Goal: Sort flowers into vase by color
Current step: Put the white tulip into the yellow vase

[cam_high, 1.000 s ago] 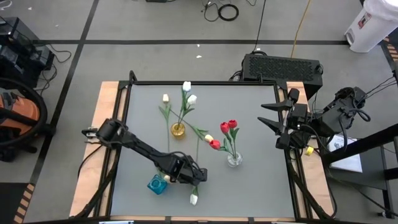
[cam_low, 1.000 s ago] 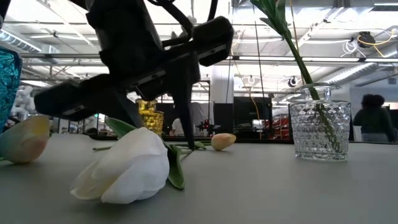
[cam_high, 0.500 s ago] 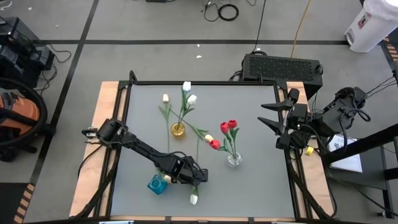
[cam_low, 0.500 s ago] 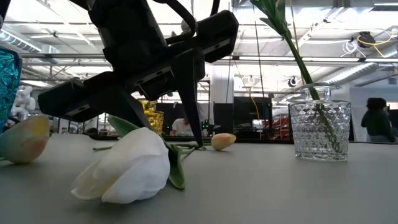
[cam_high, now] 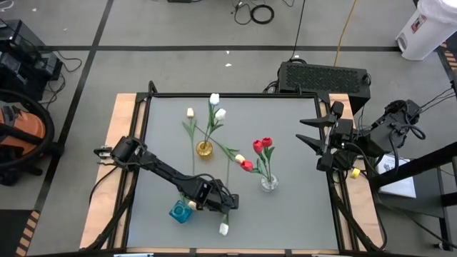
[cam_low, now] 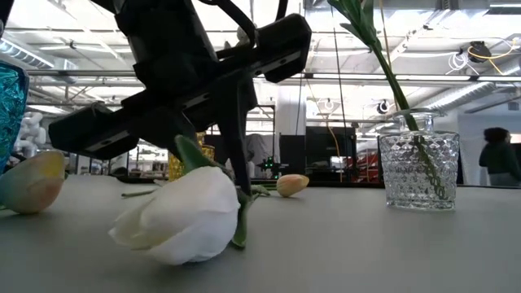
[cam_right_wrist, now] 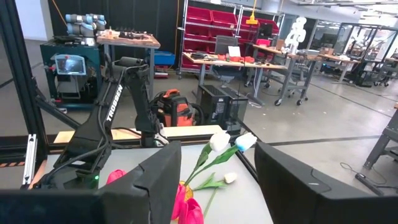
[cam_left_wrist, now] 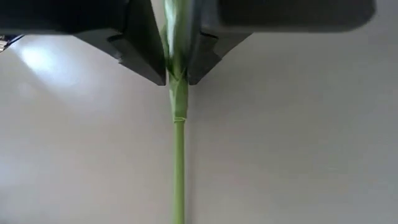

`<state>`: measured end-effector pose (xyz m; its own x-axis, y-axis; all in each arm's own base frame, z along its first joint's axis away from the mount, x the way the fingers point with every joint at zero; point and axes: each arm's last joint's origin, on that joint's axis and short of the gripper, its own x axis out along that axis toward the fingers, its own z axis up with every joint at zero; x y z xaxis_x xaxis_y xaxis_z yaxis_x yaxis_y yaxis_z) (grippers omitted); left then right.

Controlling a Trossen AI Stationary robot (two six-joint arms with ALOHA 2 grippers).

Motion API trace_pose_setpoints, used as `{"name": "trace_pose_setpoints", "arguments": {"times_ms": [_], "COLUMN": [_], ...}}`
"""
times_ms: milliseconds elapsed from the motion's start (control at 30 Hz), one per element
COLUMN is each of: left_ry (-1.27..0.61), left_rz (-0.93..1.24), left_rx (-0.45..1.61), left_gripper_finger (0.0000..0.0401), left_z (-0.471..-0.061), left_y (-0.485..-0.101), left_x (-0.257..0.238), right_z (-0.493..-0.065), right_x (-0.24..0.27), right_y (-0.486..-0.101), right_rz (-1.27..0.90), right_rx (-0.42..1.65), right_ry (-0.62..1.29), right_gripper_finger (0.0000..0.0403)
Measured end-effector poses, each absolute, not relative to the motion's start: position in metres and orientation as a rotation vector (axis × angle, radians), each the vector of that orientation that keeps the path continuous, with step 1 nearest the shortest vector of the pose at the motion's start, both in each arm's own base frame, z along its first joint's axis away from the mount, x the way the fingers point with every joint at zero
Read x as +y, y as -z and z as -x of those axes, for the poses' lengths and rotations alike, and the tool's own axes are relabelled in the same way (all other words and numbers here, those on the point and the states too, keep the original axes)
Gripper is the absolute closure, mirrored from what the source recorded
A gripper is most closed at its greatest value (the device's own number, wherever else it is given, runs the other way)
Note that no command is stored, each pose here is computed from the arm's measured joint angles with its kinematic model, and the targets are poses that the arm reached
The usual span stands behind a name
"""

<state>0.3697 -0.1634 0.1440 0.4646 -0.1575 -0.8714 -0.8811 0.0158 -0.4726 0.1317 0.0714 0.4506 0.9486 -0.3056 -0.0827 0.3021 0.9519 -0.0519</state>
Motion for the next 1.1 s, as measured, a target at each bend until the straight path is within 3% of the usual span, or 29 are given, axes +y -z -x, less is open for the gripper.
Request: {"name": "trace_pose_setpoints", "arguments": {"times_ms": [267,1100], "left_ry": [-0.698,-0.613], "left_rz": [1.455,1.453], "left_rx": [1.002,1.009], "left_gripper_finger": [0.0393,0.0397], "left_z": [-0.369,-0.374], "left_y": [-0.144,-0.162], "left_x": [-0.165,-0.18], "right_z": [-0.132,-0.132], "right_x": [0.071,0.071], "right_y": [-0.451,-0.451], "right_rz": [0.039,0.047], "right_rx": [0.09,0.092], "right_ry": [0.309,0.309], "right_gripper_finger": [0.0206,0.0206]}}
